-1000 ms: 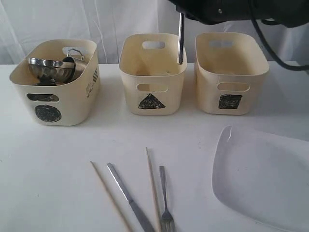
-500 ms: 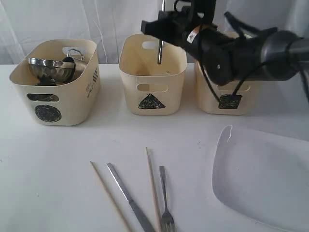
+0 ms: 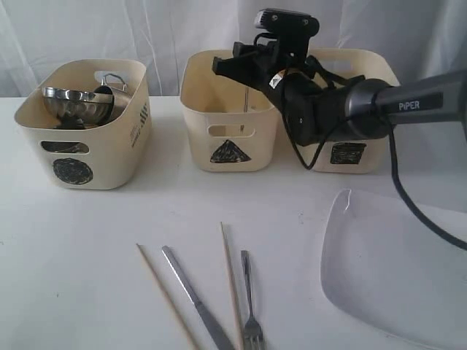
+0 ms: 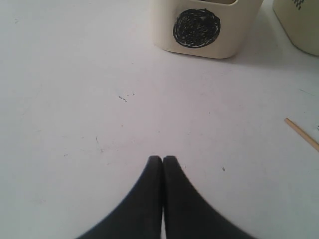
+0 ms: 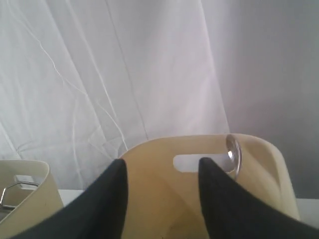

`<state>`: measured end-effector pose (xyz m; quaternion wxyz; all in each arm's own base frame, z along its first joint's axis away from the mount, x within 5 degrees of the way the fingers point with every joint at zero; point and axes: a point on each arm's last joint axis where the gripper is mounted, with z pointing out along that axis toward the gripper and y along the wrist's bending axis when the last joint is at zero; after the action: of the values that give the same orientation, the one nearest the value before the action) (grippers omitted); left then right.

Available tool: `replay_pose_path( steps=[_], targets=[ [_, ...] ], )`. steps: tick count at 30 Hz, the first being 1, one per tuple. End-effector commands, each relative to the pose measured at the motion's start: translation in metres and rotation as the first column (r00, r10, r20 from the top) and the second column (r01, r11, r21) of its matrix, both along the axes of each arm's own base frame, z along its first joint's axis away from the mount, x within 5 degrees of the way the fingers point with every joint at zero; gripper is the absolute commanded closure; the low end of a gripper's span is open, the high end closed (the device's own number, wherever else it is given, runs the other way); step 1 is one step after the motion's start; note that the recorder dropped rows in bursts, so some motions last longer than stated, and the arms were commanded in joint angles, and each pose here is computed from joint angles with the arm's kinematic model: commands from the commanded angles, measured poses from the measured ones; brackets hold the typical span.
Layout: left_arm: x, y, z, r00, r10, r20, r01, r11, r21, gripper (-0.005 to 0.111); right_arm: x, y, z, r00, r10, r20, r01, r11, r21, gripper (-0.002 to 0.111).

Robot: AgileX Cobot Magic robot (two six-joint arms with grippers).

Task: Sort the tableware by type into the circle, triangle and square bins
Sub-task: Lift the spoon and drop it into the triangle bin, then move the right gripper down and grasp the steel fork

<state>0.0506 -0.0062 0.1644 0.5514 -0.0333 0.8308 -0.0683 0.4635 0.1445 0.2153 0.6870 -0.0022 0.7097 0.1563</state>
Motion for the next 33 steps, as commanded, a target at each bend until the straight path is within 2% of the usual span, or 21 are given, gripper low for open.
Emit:
replay_pose_path(
  steps=[1,4,8,9,10,11,12,13,14,16,17,19,20,23,26,33],
  targets=[
    [0.0,0.0,-0.001,1.0,0.002,-0.003,-0.002,1.0,0.001,0.107,0.002,-0.005,0.005,1.0,-0.011,0.007,0.011,1.0,-0.006,0.06],
    [0.0,0.0,-0.001,1.0,0.002,-0.003,-0.002,1.0,0.001,0.107,-0.003,-0.005,0.014,0.998,0.003,-0.06,-0.004,1.0,-0.018,0.06],
    [0.0,0.0,-0.001,1.0,0.002,-0.003,-0.002,1.0,0.001,0.107,-0.035,-0.009,0.065,0.958,0.054,-0.281,-0.071,0.996,-0.049,0.061],
    [0.0,0.0,-0.001,1.0,0.002,-0.003,-0.002,1.0,0.001,0.107,-0.057,-0.013,0.085,0.906,0.077,-0.416,-0.115,0.991,-0.067,0.062],
    [0.0,0.0,-0.001,1.0,0.002,-0.003,-0.002,1.0,0.001,0.107,-0.068,-0.015,0.091,0.873,0.085,-0.48,-0.134,0.988,-0.07,0.064],
    [0.0,0.0,-0.001,1.0,0.002,-0.003,-0.002,1.0,0.001,0.107,-0.097,-0.015,0.099,0.756,0.1,-0.647,-0.204,0.975,-0.088,0.07],
    [0.0,0.0,-0.001,1.0,0.002,-0.003,-0.002,1.0,0.001,0.107,-0.11,-0.015,0.098,0.676,0.108,-0.729,-0.237,0.968,-0.077,0.073],
    [0.0,0.0,-0.001,1.0,0.002,-0.003,-0.002,1.0,0.001,0.107,-0.135,-0.01,0.095,0.512,0.131,-0.849,-0.303,0.952,-0.035,0.078],
    [0.0,0.0,-0.001,1.0,0.002,-0.003,-0.002,1.0,0.001,0.107,-0.152,-0.001,0.087,0.409,0.154,-0.899,-0.372,0.928,-0.011,0.079],
    [0.0,0.0,-0.001,1.0,0.002,-0.003,-0.002,1.0,0.001,0.107,-0.175,0.019,0.066,0.294,0.181,-0.939,-0.46,0.887,0.027,0.079],
    [0.0,0.0,-0.001,1.0,0.002,-0.003,-0.002,1.0,0.001,0.107,-0.184,0.028,0.055,0.27,0.183,-0.945,-0.486,0.874,0.03,0.079],
    [0.0,0.0,-0.001,1.0,0.002,-0.003,-0.002,1.0,0.001,0.107,-0.202,0.046,0.032,0.271,0.187,-0.944,-0.53,0.848,0.015,0.079],
    [0.0,0.0,-0.001,1.0,0.002,-0.003,-0.002,1.0,0.001,0.107,-0.208,0.053,0.019,0.293,0.188,-0.937,-0.54,0.842,0.0,0.079],
    [0.0,0.0,-0.001,1.0,0.002,-0.003,-0.002,1.0,0.001,0.107,-0.205,0.053,0.003,0.35,0.171,-0.921,-0.497,0.868,-0.028,0.079],
    [0.0,0.0,-0.001,1.0,0.002,-0.003,-0.002,1.0,0.001,0.107,-0.201,0.05,-0.009,0.379,0.121,-0.917,-0.452,0.889,-0.07,0.079],
    [0.0,0.0,-0.001,1.0,0.002,-0.003,-0.002,1.0,0.001,0.107,-0.197,0.045,-0.042,0.349,0.017,-0.937,-0.46,0.874,-0.156,0.079]
  ],
)
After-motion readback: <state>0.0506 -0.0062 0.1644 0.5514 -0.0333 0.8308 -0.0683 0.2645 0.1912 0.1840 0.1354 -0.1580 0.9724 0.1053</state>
